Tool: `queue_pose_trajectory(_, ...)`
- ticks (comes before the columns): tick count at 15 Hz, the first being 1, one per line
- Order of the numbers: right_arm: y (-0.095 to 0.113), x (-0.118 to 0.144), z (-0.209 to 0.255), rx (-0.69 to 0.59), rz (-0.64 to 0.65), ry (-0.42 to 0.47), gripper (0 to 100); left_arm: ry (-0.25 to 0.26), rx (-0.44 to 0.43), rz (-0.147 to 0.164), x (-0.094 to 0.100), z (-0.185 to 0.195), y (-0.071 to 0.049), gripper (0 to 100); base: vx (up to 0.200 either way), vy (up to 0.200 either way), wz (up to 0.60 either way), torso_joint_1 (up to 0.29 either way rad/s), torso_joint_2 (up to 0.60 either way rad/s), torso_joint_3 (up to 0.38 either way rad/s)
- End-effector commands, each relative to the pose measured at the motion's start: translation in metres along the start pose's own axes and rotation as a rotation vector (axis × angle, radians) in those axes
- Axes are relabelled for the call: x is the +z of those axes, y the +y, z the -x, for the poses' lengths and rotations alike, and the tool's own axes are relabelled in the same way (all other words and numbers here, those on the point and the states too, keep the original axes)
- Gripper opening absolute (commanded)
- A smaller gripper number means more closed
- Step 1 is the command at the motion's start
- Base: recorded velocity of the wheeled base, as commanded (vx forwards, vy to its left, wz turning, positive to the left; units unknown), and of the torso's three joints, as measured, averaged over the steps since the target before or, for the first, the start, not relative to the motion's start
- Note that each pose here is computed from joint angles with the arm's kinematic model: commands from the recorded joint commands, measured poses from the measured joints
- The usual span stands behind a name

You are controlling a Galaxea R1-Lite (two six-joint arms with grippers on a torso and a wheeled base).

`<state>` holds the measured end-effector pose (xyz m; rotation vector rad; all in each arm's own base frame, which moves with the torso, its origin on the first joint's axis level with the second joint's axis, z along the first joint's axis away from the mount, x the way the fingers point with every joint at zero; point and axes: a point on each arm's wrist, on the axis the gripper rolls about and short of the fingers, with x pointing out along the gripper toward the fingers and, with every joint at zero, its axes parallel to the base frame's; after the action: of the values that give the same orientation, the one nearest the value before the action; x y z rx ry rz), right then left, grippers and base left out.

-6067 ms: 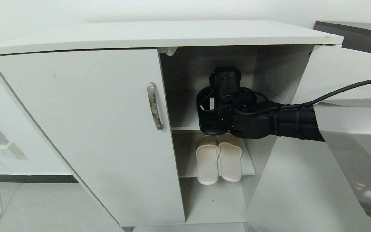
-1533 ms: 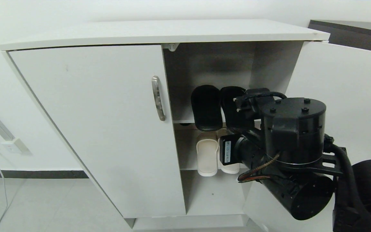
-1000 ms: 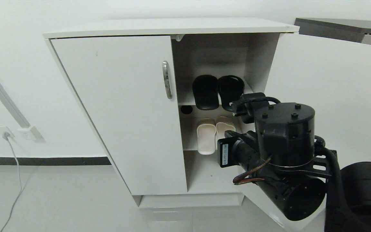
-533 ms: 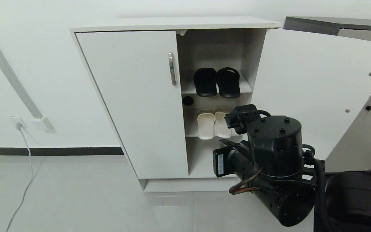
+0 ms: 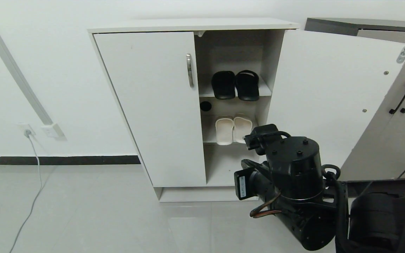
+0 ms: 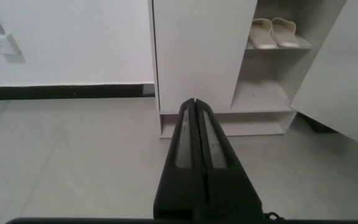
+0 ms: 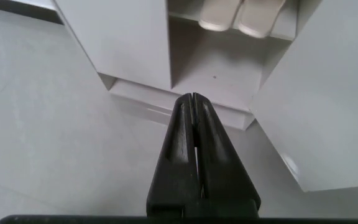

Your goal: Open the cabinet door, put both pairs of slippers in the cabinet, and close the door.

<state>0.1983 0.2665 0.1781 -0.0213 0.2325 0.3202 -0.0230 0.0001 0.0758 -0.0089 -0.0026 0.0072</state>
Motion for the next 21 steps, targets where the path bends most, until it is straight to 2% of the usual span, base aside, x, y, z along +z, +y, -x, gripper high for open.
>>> queue_pose_trajectory(1,-0.0001,-0.0030,-0.0014,-0.002,0.006,0.009,0,0.001,0.000,-0.001,0.0001,-0.0001,0.0000,0,0.000,0.000,0.00,0.000,0.00,0.000)
queue_pose_trajectory(10,0.0012,-0.0068,-0.0036,0.011,0.016,0.023,0,0.001,0.000,0.000,0.0001,-0.0001,0.0000,0,0.000,0.000,0.00,0.000,-0.02,-0.020)
queue_pose_trajectory(13,0.0017,-0.0086,-0.0049,0.007,0.019,0.027,0,0.001,0.000,-0.001,0.0001,-0.0001,0.0000,0,0.000,0.000,0.00,0.011,-0.20,-0.334)
queue_pose_trajectory(21,0.0030,-0.0117,-0.0075,0.006,0.026,0.035,0,0.001,-0.001,-0.003,0.0001,-0.0001,0.0000,0,0.000,0.000,0.00,0.081,-0.48,-0.361)
